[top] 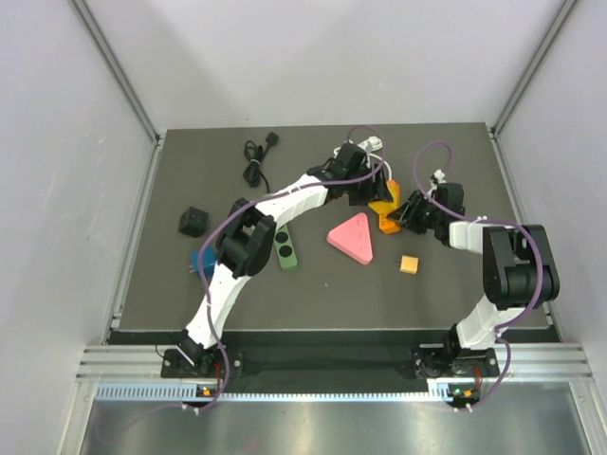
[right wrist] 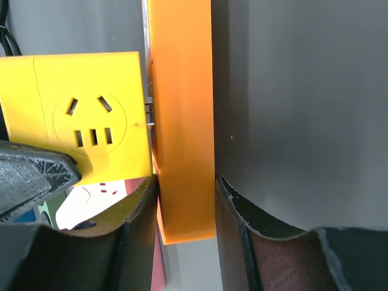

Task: Pull the plug off the socket

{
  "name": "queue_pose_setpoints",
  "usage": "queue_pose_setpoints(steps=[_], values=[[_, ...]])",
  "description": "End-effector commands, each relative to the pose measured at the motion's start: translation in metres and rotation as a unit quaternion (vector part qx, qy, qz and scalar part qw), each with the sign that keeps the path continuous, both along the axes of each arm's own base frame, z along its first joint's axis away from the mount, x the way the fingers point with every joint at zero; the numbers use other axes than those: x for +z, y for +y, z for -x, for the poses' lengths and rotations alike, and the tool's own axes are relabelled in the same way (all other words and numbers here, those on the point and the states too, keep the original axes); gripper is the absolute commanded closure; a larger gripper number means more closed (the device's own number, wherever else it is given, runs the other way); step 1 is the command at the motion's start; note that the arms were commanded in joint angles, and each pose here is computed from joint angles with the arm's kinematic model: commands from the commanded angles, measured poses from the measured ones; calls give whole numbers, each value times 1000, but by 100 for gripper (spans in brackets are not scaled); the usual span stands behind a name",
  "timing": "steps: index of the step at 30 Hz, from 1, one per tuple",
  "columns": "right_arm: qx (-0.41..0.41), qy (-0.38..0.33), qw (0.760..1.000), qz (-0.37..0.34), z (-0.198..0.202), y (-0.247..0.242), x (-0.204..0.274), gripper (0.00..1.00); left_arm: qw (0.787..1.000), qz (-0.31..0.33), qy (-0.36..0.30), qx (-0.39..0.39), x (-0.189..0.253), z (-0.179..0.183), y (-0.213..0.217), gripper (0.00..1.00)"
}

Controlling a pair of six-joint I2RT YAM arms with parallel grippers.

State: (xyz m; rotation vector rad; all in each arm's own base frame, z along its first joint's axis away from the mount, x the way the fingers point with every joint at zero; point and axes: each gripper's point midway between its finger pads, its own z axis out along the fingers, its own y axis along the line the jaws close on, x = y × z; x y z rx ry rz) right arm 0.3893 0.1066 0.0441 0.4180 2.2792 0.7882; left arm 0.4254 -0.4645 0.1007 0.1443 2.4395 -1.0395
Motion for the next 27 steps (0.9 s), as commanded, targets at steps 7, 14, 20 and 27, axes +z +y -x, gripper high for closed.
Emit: queue_pose_setpoints(steps=[7,14,20,27], values=[[-39,7,998,50,0,-23,-15,100,997,77,12,23,46,-7,27,100],[-43,6,997,57,1,-26,-14,100,988,145,44,36,72,-12,27,100],[-42,10,998,56,1,-25,-16,100,997,40,-16,59,76,-16,46,100],[-34,6,998,50,1,-22,-13,100,993,-73,-68,60,61,-10,99,100]])
